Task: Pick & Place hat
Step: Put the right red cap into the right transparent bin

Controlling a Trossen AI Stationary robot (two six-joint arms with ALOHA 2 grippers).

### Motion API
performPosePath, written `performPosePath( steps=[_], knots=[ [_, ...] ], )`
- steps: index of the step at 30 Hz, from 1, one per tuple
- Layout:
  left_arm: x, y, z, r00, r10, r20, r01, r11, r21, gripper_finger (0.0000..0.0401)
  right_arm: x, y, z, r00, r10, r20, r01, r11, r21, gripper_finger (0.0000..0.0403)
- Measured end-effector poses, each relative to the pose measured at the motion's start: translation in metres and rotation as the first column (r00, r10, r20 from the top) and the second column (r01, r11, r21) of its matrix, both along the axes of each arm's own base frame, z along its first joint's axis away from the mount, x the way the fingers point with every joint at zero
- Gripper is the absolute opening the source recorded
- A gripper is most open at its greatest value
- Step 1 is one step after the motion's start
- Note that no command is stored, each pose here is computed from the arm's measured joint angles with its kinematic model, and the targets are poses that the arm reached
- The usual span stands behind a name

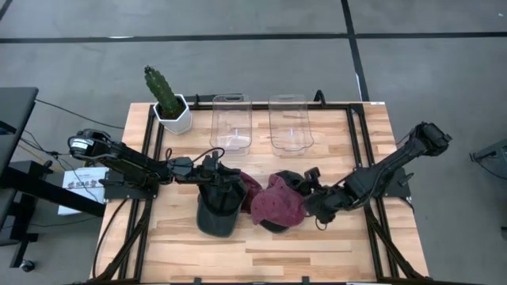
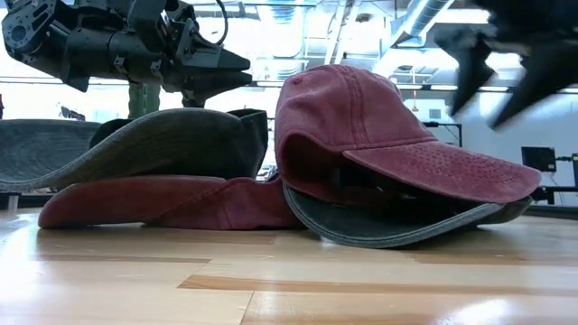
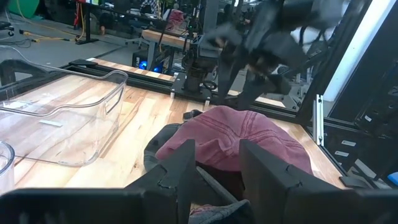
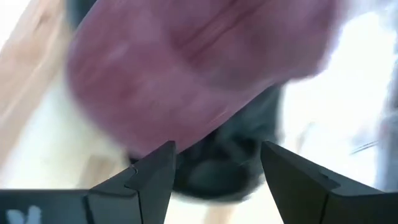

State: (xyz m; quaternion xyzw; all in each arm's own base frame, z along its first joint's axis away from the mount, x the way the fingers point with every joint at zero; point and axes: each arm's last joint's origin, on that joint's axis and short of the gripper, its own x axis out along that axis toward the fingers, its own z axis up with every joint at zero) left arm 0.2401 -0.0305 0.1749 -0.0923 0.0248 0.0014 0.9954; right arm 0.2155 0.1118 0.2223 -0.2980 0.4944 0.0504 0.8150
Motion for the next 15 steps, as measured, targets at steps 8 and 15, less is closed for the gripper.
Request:
performPosePath(
  steps=[8, 15],
  knots=[
    [0.0, 0.0, 0.0, 1.0, 0.0, 0.0, 0.0, 1.0, -0.007, 0.0122, 0.044, -0.037, 0.05, 0.984, 0.083, 0.155, -0.087, 0.996, 0.025, 0.0226],
    [0.0, 0.0, 0.0, 1.0, 0.0, 0.001, 0.0, 1.0, -0.007, 0.0122, 0.062, -0.102, 0.063, 0.966, 0.164, 0.201, -0.217, 0.936, 0.276, 0.0226]
  ],
)
